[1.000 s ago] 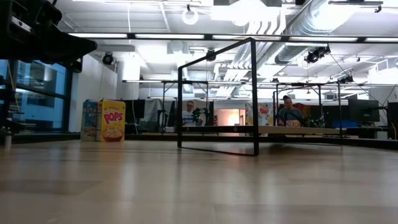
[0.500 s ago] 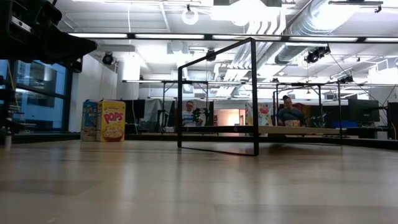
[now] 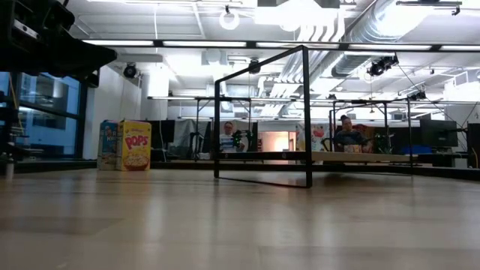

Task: Stack cereal on shelf
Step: Put the bottom blue cereal box on the shelf

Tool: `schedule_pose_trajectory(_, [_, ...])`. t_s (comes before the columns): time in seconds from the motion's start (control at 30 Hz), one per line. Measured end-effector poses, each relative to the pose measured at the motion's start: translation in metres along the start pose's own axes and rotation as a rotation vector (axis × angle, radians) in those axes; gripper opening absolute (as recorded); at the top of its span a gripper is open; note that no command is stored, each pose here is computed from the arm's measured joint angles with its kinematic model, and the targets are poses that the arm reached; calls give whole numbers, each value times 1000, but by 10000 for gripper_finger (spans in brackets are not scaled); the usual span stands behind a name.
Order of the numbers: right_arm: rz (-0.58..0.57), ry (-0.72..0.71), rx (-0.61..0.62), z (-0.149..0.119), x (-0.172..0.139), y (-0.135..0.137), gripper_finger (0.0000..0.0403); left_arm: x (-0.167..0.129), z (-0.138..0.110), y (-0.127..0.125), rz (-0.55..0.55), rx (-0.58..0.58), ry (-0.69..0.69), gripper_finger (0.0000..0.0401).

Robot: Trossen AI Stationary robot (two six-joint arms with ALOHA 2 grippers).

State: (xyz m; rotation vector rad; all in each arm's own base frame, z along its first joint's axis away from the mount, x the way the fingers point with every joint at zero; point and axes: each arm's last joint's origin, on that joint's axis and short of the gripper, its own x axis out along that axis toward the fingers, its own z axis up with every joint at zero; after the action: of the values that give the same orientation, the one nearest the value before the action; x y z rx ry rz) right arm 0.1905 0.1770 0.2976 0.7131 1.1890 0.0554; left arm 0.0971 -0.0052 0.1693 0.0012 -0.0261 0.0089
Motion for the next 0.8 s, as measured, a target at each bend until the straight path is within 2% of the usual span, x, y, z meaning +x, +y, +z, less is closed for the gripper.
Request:
schedule_pose_trajectory(0.17, [-21, 58, 50, -9, 13, 5, 209, 0, 0, 0, 0, 0, 0, 8])
schedule_pose_trajectory(0.53, [-19, 145, 205, -15, 12, 5, 200, 0, 0, 0, 0, 0, 0, 8])
schedule_pose_trajectory(0.67, [-25, 142, 224, -15, 12, 4, 159, 0, 0, 0, 0, 0, 0, 8])
schedule_pose_trajectory(0.8, [-32, 120, 242, -15, 12, 4, 84, 0, 0, 0, 0, 0, 0, 8])
